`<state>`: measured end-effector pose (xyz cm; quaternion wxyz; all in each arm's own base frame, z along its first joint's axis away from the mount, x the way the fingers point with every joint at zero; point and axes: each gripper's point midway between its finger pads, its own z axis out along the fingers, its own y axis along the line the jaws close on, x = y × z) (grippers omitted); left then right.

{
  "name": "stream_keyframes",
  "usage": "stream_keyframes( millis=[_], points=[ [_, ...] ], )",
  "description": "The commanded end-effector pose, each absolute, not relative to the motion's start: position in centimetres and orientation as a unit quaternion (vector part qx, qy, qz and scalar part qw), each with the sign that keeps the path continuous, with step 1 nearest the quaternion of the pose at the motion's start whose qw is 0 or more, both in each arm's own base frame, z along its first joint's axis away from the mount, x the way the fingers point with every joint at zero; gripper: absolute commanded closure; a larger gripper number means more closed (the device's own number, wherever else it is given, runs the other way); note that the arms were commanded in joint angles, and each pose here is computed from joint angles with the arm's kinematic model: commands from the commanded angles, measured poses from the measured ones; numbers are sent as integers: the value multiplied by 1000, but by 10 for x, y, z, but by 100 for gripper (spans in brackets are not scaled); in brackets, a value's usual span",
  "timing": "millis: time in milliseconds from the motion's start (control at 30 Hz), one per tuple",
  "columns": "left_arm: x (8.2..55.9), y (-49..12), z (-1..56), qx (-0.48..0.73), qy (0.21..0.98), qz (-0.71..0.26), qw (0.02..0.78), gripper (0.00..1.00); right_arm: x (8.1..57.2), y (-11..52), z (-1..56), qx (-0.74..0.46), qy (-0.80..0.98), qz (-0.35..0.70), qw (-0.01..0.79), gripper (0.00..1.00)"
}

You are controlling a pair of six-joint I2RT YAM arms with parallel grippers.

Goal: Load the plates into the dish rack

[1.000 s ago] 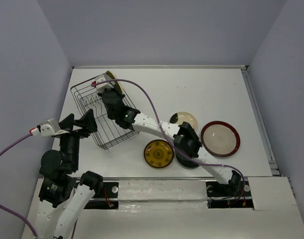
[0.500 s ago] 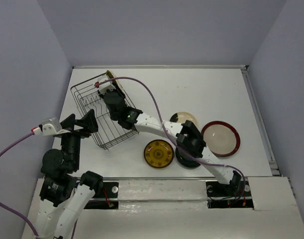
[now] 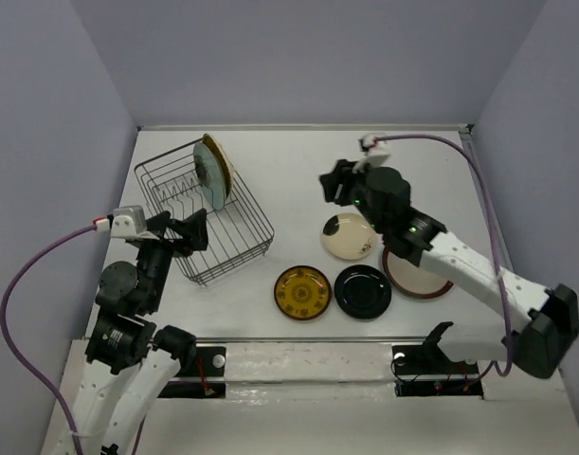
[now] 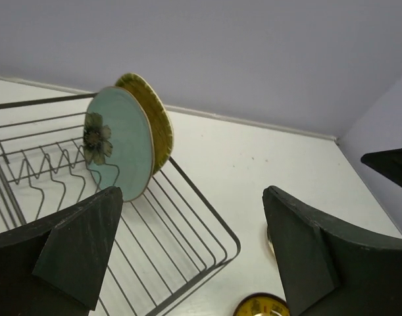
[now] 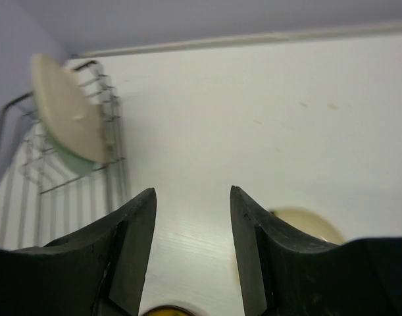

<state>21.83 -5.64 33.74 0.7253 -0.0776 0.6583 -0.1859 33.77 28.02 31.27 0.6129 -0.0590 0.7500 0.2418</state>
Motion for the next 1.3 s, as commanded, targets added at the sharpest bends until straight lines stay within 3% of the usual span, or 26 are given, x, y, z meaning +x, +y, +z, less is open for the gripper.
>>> stream_keyframes(
  millis=[0, 100, 233, 567, 1267],
  points=[
    [224, -93, 336, -9, 663, -242, 708, 1, 316, 166, 226, 115, 801, 250, 532, 46],
    [225, -97, 336, -1, 663, -248, 706, 1, 297, 88, 192, 238, 791, 208, 524, 45],
    [222, -98, 338, 4, 658, -252, 710, 1, 270, 21, 173, 341, 773, 130, 519, 31],
    [201, -103, 347, 24, 642, -269, 717, 1, 212, -67, 103, 531, 748, -35, 396, 14],
    [181, -92, 361, 13, 619, -275, 736, 1, 197, -33, 23, 634, 740, 33, 222, 19]
  ],
)
